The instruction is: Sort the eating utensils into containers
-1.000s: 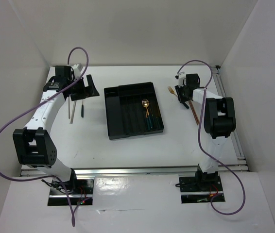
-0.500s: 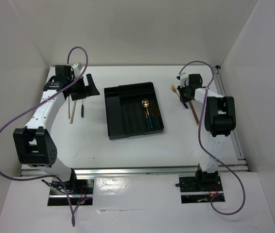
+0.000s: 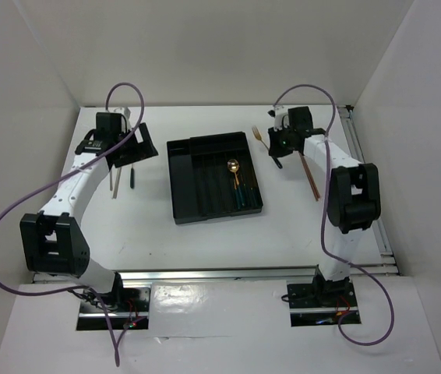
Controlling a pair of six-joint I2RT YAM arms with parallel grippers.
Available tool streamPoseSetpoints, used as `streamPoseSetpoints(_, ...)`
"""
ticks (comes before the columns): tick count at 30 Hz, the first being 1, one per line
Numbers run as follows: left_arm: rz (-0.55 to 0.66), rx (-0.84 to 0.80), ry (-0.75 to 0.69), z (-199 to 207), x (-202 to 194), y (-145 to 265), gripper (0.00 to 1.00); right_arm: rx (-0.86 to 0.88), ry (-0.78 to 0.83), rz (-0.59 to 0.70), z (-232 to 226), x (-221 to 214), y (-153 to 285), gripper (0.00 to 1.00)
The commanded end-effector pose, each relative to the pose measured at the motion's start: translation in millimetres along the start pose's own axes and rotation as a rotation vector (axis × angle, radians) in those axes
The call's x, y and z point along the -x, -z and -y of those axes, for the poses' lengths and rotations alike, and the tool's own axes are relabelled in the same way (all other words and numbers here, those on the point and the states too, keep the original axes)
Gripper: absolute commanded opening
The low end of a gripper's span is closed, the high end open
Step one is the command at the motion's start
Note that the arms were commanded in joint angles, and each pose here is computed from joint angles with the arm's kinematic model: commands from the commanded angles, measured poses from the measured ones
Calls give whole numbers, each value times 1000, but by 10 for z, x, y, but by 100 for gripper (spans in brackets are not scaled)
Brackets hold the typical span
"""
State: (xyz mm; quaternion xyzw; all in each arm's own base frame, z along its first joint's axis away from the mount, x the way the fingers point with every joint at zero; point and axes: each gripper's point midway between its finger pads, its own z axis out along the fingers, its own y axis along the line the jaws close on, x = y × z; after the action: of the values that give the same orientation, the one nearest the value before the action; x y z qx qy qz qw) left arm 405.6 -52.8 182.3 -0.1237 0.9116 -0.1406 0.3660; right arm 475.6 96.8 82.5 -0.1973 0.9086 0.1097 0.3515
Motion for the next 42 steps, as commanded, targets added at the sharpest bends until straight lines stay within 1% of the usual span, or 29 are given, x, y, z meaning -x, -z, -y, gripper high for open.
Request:
streamPoseSetpoints(1,134,74,64,-50,216,219,100,116,-52,157,-565,742,615,0)
streamPoseSetpoints(3,152,117,131,-98,177,237,100,175,-86,155,-908,831,687,0)
streamPoseSetpoints(5,170,139,163,-105,174,260,100,250,-135,123,-1290,824,746,0)
streamPoseSetpoints(8,193,188,214,-156,178,296,100,305,-193,85,-1662,785,754,0)
streamPoseSetpoints(9,200,195,224,-172,166,318,100,316,-256,63,-1748,763,766,0)
streamPoseSetpoints(11,189,231,231,-209,122,344,100,316,-295,51,-1842,757,765,0)
streamPoseSetpoints(13,192,261,245,-253,123,372,100,315,-354,18,-1957,664,757,0)
streamPoseSetpoints(16,208,271,263,-259,157,423,100,286,-449,-29,-1947,563,694,0)
streamPoseSetpoints(18,197,288,262,-291,120,431,100,262,-503,-61,-1933,483,633,0)
streamPoseSetpoints(21,189,283,244,-278,121,448,100,233,-547,-125,-1916,267,516,0)
streamPoseSetpoints(24,162,264,212,-253,83,413,100,234,-566,-163,-1935,158,480,0)
streamPoseSetpoints(25,168,261,199,-250,103,412,100,245,-565,-198,-1994,51,434,0)
streamPoseSetpoints(28,169,260,198,-256,94,394,100,244,-581,-238,-2006,-68,354,0)
streamPoseSetpoints(34,185,241,199,-225,121,404,100,225,-592,-293,-1992,-239,179,0)
streamPoseSetpoints(35,185,241,199,-225,121,404,100,221,-599,-289,-1951,-215,155,0)
streamPoseSetpoints(42,173,258,199,-259,91,380,100,242,-620,-340,-2001,-356,47,0)
